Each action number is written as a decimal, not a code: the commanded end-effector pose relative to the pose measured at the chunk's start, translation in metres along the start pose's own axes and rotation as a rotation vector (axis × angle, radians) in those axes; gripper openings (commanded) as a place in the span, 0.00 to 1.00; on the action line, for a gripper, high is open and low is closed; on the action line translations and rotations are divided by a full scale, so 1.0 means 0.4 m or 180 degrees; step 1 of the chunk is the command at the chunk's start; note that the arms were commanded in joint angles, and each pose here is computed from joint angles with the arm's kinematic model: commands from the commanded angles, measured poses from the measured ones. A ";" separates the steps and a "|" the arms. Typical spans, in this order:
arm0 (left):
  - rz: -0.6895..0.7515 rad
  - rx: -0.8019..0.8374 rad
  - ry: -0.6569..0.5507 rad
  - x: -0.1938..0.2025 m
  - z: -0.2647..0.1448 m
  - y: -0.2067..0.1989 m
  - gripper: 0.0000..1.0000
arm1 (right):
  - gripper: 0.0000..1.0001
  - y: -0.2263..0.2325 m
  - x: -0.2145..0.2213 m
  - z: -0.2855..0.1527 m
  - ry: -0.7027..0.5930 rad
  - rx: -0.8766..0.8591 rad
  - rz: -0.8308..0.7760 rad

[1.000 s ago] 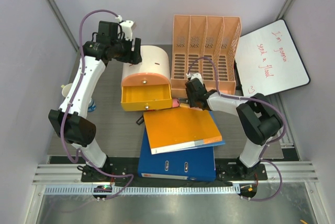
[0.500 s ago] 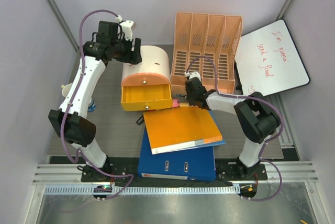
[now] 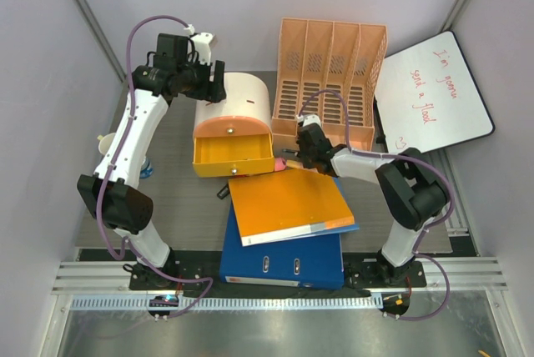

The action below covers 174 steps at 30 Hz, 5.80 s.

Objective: Organize the desk
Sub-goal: Pick up the stationery from the center of the board, then place the stationery in the drawer, then pick up the stationery from the center of the board.

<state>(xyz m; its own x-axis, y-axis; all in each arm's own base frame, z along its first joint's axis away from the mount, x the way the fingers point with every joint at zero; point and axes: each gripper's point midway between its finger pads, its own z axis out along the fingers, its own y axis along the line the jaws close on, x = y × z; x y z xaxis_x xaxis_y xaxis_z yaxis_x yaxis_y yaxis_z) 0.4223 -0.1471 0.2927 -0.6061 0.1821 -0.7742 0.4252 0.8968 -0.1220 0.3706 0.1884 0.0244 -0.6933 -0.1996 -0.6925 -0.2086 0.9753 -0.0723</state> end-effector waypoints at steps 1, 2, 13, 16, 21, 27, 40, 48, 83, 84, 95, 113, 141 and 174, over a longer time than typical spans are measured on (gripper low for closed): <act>0.0085 -0.0040 -0.0151 -0.032 -0.028 -0.004 0.71 | 0.15 0.007 0.142 -0.011 0.0555 -0.0136 0.0027; 0.0089 -0.0031 -0.0166 -0.035 -0.029 -0.005 0.71 | 0.11 0.005 0.145 -0.017 0.0557 -0.0140 0.0037; 0.0089 -0.0021 -0.0224 -0.044 -0.047 -0.010 0.71 | 0.13 0.032 0.166 -0.049 0.0859 -0.0323 0.0118; 0.0093 -0.0022 -0.0238 -0.046 -0.051 -0.011 0.71 | 0.19 0.045 0.189 -0.044 0.1031 -0.0377 0.0104; 0.0094 -0.0022 -0.0243 -0.049 -0.052 -0.011 0.71 | 0.25 0.054 0.210 -0.059 0.1196 -0.0401 0.0077; 0.0070 0.0013 -0.0263 -0.057 -0.053 -0.016 0.71 | 0.10 0.057 0.157 -0.095 0.1051 -0.0354 0.0099; 0.0035 0.0043 -0.0296 -0.068 -0.062 -0.024 0.71 | 0.04 0.121 -0.284 -0.476 -0.0348 -0.0716 -0.0208; 0.0031 0.0048 -0.0267 -0.059 -0.067 -0.027 0.71 | 0.01 0.328 -0.387 -0.599 -0.1164 -0.1344 -0.1537; 0.0044 0.0019 -0.0253 -0.047 -0.062 -0.020 0.71 | 0.44 0.519 -0.441 -0.508 -0.1837 -0.0686 -0.3298; 0.0047 0.0028 -0.0253 -0.047 -0.061 -0.022 0.71 | 0.45 0.491 -0.459 -0.525 -0.1864 -0.0683 -0.3093; 0.0062 0.0022 -0.0258 -0.047 -0.063 -0.022 0.71 | 0.43 0.055 -0.383 -0.464 -0.1109 -0.0561 -0.0762; 0.0041 0.0029 -0.0220 -0.043 -0.046 -0.018 0.71 | 0.42 0.040 -0.082 -0.219 0.0585 -0.0714 -0.0582; 0.0085 0.0005 -0.0158 -0.027 -0.021 -0.007 0.71 | 0.38 -0.003 -0.171 -0.045 0.0128 -0.0909 -0.1626; 0.0085 -0.0020 -0.0162 -0.023 -0.023 -0.004 0.71 | 0.38 0.047 -0.103 -0.057 0.0359 -0.1303 -0.1467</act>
<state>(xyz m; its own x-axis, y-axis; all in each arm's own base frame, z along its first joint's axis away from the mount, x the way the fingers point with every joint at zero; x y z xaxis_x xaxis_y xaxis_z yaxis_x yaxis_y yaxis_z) 0.4190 -0.1463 0.2924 -0.6058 0.1820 -0.7745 0.4255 0.8967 -0.1221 0.3676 0.2040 0.0599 -0.5536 -0.6227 -0.5529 -0.7299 0.6825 -0.0380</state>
